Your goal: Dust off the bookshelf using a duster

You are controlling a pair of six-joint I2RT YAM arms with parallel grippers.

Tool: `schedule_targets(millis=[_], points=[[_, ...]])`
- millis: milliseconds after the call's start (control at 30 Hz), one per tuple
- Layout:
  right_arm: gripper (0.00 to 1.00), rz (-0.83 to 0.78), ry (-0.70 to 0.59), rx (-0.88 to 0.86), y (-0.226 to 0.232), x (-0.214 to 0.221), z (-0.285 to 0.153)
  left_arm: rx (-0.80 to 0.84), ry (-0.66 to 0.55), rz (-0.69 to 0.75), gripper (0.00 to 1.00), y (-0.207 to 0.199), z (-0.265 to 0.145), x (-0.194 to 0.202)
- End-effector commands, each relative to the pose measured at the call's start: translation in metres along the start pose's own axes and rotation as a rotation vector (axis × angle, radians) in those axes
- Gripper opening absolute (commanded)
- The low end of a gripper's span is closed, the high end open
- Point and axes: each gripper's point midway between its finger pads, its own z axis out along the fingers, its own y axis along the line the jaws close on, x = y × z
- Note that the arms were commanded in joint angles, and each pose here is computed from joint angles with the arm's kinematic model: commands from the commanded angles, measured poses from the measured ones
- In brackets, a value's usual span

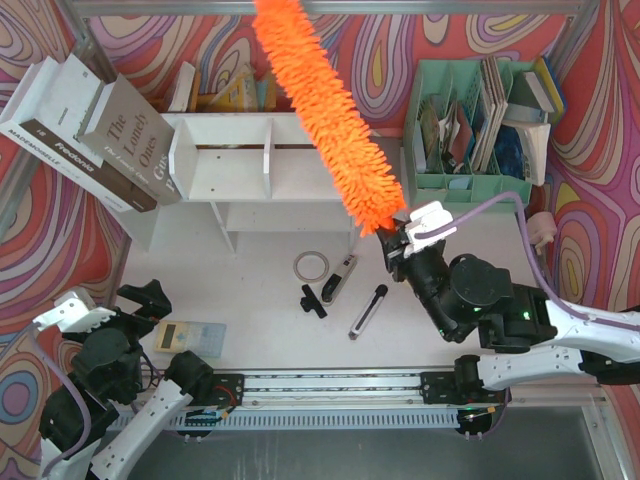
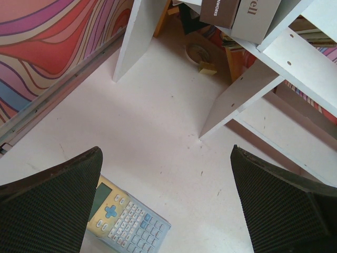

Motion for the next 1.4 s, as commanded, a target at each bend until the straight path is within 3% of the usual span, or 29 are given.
schedule_targets(millis=[0,200,633,1367], points=[[0.0,0.144,0.009,0.297,-0.048,0.0,-0.006,-0.015,-0.007,0.0,0.98,0.004,0.001,0.002],[0.0,0.168,0.066,0.393,-0.063,0.024,-0.011,-0.01,-0.011,-0.009,0.98,0.005,0.0,0.001],[0.0,0.117,0.281,0.38,-0.052,0.095,0.021,-0.006,-0.014,-0.015,0.98,0.005,-0.001,0.001],[0.0,0.275,0.503,0.185,0.009,0.211,0.026,-0.009,0.004,0.015,0.98,0.0,0.002,0.004]])
